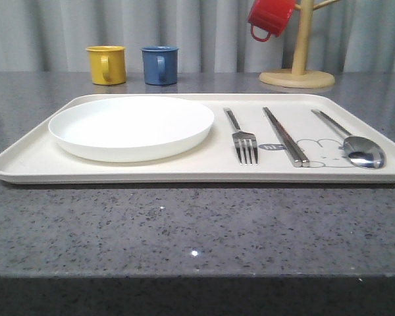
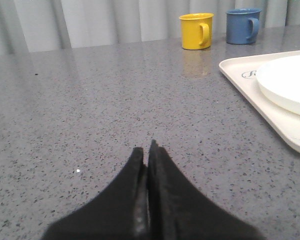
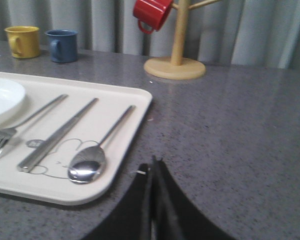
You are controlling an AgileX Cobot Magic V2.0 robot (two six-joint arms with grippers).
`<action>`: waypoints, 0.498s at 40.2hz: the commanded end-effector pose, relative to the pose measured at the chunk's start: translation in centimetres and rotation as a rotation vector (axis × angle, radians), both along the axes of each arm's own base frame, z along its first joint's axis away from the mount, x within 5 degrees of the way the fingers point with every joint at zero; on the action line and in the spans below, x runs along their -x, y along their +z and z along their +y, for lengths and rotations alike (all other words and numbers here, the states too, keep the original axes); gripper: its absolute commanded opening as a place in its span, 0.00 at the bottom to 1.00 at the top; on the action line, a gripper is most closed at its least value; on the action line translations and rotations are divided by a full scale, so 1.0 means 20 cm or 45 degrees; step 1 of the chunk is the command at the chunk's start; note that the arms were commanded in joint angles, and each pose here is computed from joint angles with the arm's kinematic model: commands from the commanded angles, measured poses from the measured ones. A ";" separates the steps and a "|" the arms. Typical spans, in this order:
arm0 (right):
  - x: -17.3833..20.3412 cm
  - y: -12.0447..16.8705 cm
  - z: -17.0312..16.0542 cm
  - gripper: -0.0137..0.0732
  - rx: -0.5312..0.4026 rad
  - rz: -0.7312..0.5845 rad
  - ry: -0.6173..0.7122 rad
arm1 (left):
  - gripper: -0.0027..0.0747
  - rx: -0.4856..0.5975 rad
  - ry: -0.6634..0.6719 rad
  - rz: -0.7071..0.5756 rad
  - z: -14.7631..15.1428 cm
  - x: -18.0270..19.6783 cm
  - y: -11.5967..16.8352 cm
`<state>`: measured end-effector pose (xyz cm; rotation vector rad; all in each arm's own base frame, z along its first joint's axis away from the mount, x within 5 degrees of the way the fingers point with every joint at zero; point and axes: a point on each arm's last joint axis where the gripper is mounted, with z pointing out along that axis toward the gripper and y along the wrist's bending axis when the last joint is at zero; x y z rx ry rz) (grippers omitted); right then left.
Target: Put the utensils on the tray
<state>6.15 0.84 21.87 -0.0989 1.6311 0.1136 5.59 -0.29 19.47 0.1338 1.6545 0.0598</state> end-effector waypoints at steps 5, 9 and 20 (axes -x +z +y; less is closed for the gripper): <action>0.03 -0.04 -0.04 0.08 -0.056 -0.123 -0.156 | 0.01 0.028 0.014 -0.146 0.00 0.01 0.05; 0.03 -0.09 -0.05 0.08 -0.125 -0.107 -0.200 | 0.01 0.028 0.014 -0.146 0.00 0.01 0.05; 0.03 -0.13 -0.04 0.08 -0.128 -0.009 -0.193 | 0.01 0.028 0.014 -0.146 0.00 0.01 0.05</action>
